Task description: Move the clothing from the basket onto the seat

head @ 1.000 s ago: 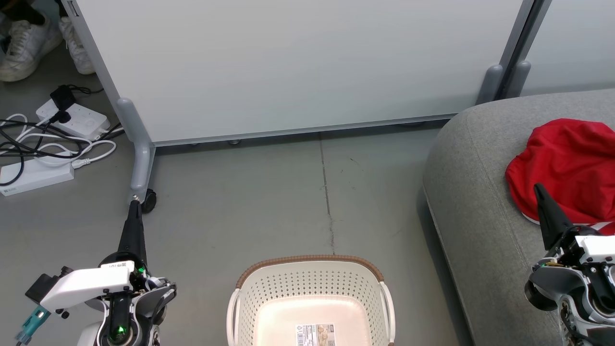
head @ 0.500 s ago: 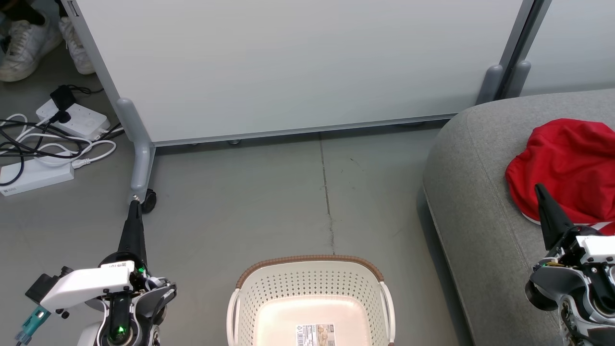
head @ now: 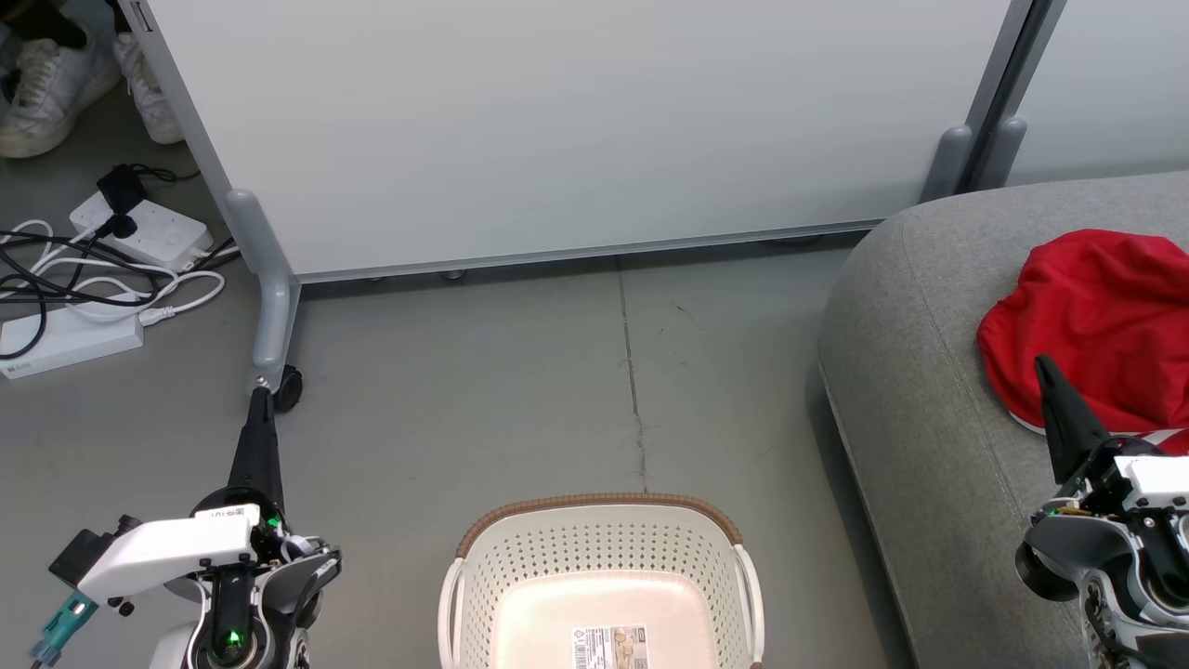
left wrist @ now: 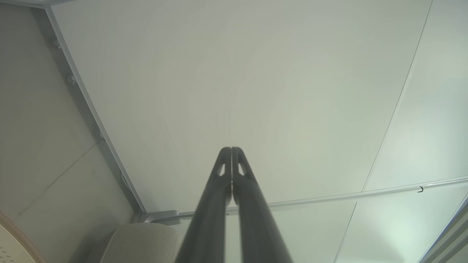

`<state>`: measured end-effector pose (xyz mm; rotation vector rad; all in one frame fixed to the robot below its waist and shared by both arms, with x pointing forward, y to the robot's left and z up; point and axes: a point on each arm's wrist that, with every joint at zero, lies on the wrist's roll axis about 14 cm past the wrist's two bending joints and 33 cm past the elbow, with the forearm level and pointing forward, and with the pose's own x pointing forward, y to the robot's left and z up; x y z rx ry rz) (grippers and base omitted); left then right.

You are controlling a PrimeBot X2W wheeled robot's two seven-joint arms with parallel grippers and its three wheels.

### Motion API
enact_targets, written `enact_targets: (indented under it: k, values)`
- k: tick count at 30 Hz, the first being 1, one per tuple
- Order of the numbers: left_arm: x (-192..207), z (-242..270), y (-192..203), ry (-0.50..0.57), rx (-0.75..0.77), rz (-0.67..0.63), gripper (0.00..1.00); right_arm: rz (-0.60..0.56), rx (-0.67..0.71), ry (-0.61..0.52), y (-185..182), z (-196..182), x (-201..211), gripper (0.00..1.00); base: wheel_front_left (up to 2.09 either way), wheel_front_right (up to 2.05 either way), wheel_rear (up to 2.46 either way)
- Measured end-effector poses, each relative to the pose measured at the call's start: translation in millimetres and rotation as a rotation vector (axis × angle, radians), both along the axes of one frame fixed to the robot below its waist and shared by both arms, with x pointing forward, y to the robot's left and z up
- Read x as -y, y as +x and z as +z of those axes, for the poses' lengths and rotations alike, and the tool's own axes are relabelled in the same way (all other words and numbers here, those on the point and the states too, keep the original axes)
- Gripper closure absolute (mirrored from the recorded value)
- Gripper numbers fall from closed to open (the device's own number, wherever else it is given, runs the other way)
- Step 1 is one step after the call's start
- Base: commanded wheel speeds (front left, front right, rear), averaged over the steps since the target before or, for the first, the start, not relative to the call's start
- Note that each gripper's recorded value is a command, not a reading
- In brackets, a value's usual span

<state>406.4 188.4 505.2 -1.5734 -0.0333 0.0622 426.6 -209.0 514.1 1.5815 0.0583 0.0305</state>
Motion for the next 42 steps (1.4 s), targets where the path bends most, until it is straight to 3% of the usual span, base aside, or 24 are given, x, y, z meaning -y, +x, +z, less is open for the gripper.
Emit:
enact_targets:
  k: [42]
  values:
    - [0.1, 0.0, 0.0, 0.000, 0.000, 0.000, 1.00, 0.004, -0.001, -0.003, -0.1, -0.2, -0.4, 1.00, 0.00, 0.00, 0.00]
